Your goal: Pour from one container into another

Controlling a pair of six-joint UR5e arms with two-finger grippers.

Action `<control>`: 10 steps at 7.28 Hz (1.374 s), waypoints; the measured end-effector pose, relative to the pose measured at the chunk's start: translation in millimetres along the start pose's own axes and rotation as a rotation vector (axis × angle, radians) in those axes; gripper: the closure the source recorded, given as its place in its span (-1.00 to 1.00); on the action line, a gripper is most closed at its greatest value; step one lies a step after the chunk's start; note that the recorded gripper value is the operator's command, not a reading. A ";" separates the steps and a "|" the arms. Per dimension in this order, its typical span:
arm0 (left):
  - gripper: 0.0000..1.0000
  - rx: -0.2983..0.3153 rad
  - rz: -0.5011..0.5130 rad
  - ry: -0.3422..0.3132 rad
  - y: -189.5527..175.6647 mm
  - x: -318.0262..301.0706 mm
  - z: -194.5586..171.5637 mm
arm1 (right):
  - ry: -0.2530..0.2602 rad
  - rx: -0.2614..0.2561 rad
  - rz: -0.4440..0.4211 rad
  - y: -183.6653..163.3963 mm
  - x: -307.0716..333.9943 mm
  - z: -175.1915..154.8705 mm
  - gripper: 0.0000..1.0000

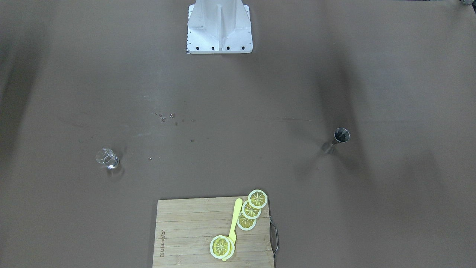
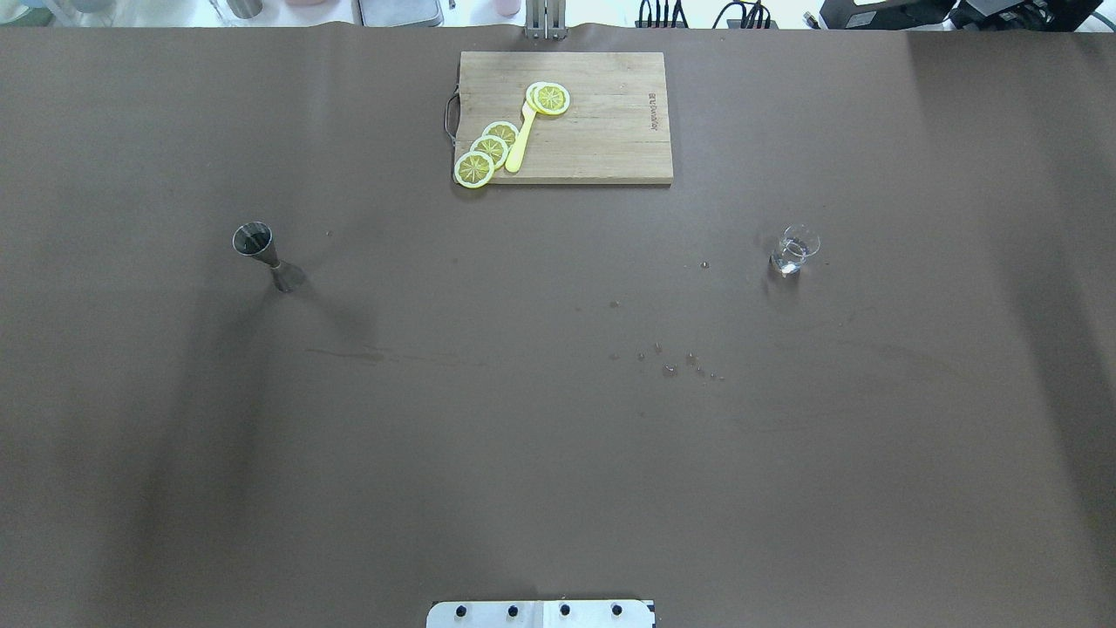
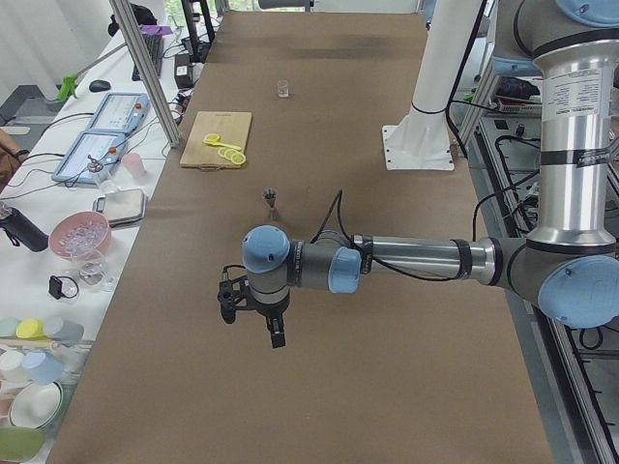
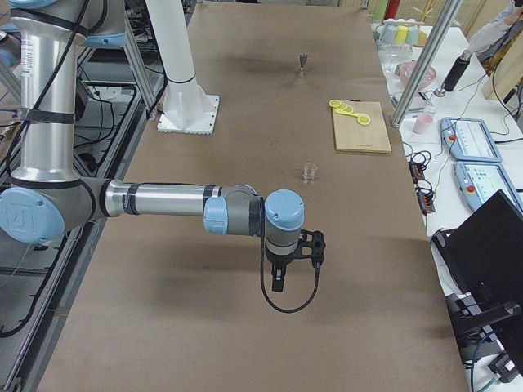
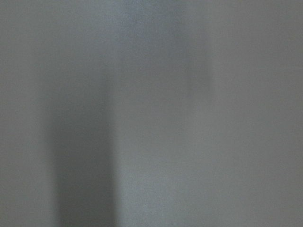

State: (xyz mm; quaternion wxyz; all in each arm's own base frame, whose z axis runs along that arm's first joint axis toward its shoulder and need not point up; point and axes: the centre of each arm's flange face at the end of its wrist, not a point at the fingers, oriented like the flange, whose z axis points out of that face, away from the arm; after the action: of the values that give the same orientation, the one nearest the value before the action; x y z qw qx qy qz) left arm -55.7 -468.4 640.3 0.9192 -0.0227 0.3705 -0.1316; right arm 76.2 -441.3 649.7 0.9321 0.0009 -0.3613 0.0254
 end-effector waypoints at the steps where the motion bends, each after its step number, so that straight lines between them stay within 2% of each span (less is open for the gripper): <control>1: -0.98 0.000 0.000 0.000 0.0 -0.3 0.1 | 0.000 0.000 0.000 0.2 0.2 0.2 -0.99; 10: -0.98 -0.012 -0.009 0.001 3.2 -6.0 6.1 | 0.000 -0.001 0.001 1.2 0.8 0.8 -0.99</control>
State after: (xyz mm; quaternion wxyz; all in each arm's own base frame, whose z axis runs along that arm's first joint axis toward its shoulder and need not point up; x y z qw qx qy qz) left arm -54.9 -464.1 648.3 0.9183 -0.0297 0.3714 -0.1336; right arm 76.1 -440.0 650.8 0.9321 0.0003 -0.3613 0.0257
